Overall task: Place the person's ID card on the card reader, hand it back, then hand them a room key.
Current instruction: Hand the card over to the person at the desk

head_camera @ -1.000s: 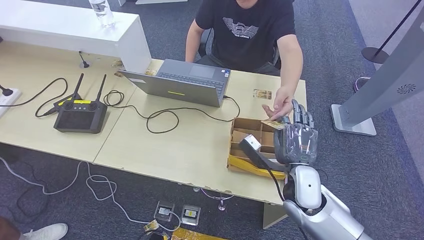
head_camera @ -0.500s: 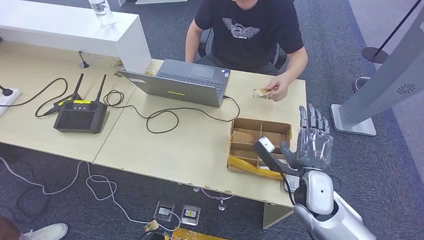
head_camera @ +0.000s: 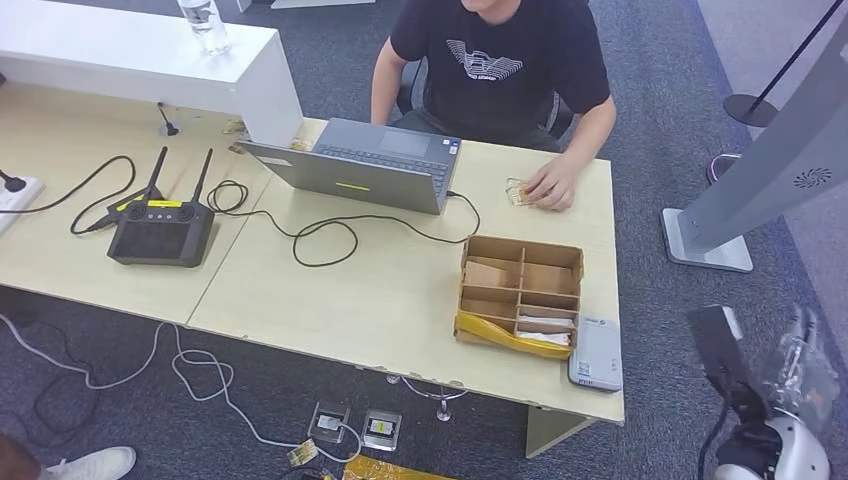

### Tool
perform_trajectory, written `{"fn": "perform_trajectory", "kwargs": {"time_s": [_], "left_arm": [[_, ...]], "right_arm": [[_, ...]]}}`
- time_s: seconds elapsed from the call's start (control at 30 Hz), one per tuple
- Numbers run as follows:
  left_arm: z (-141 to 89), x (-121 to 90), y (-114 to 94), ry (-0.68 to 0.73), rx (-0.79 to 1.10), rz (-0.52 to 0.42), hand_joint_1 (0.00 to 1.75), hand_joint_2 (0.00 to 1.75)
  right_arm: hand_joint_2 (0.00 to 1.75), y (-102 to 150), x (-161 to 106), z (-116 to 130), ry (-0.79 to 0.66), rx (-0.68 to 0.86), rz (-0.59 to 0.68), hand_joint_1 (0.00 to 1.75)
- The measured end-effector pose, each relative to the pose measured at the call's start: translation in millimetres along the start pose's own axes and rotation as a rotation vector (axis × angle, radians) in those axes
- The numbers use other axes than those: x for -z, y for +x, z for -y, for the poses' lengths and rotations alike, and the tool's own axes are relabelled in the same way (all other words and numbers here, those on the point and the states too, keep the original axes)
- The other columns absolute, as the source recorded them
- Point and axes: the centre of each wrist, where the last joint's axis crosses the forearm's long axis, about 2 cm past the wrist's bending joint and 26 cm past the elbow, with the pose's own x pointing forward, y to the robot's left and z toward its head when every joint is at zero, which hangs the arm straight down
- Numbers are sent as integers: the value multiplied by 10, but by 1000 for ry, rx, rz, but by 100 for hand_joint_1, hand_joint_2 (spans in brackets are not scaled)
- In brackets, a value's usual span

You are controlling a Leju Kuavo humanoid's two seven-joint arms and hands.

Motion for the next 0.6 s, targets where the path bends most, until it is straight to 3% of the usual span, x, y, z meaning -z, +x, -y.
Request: {"fn": "perform_trajectory", "kwargs": {"time_s": [0.1, 0.23, 0.43, 0.6], "left_arm": [[5, -2, 0, 1, -21, -12, 0, 0], [36, -15, 17, -2, -58, -12, 0, 0], [92, -38, 59, -9, -118, -16, 0, 0], [126, -53, 86, -13, -176, -32, 0, 0]], "right_arm": [[175, -309, 0, 96, 16, 135, -153, 0], [0, -684, -78, 112, 106, 397, -405, 0], [0, -1206, -353, -180, 238, 654, -561, 0], [0, -1602, -686, -533, 195, 818, -689, 0]]}}
